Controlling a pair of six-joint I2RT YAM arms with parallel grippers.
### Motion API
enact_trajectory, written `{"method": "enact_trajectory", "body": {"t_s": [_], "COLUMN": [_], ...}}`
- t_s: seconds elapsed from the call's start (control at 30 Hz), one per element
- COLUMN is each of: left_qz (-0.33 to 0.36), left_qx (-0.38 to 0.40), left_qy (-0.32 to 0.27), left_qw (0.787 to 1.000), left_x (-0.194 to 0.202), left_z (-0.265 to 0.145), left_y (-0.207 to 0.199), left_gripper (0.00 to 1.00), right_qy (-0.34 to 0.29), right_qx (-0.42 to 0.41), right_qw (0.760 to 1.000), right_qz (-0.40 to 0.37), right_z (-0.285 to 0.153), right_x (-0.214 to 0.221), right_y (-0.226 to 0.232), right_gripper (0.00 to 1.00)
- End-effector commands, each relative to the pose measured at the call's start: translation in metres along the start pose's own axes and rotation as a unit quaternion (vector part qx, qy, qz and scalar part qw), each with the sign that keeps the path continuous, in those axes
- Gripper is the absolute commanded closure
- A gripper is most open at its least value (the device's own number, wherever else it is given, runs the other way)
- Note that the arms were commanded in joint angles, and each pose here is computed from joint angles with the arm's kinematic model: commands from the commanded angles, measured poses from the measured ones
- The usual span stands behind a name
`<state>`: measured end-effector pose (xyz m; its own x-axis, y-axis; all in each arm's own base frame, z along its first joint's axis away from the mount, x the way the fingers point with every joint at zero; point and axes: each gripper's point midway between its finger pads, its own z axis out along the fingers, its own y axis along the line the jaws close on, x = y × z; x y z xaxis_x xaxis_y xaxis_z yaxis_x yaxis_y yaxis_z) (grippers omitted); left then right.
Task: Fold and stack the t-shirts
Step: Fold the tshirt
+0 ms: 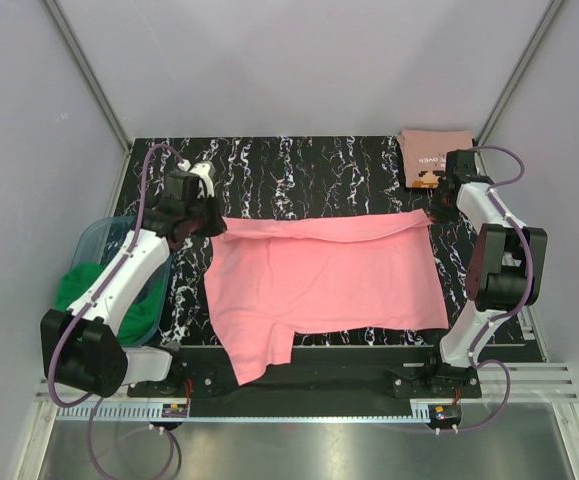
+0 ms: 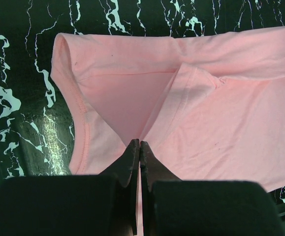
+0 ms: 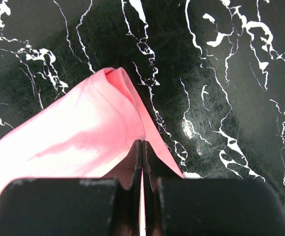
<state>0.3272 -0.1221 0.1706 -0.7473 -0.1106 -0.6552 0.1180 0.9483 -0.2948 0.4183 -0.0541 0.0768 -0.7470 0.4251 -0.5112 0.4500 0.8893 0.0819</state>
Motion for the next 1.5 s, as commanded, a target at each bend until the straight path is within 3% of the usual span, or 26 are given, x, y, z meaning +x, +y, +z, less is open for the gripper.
{"method": "enact_trajectory", "body": {"t_s": [0.0,0.7,1.2,1.47], "left_qz": [0.005,0.009,0.005,-0.003], "left_qx": [-0.007,-0.009,-0.023,-0.033], "left_qy": [-0.018,-0.016,0.019,0.045], "left_qw": [1.000,1.000,1.000,0.998], "left_x": [-0.006,0.001,0.021,0.038], "left_z": [-0.009,-0.016,-0.003,0.005], "left_y": [0.002,0.004,0.013,0.020], "left_gripper": [1.00,1.00,1.00,0.98], "right_qy": [-0.023,-0.019,0.007,0.026], "right_qx": [-0.002,0.012,0.029,0.047], "right_qw": [1.000,1.000,1.000,0.999], "right_qz": [0.008,0.007,0.003,0.006], "right_z": [-0.013,-0.018,-0.008,0.003], "right_x": [-0.009,0.000,0.023,0.033], "right_y": [-0.002,-0.011,-0.020,-0.026], "right_gripper": [1.00,1.00,1.00,0.88]}}
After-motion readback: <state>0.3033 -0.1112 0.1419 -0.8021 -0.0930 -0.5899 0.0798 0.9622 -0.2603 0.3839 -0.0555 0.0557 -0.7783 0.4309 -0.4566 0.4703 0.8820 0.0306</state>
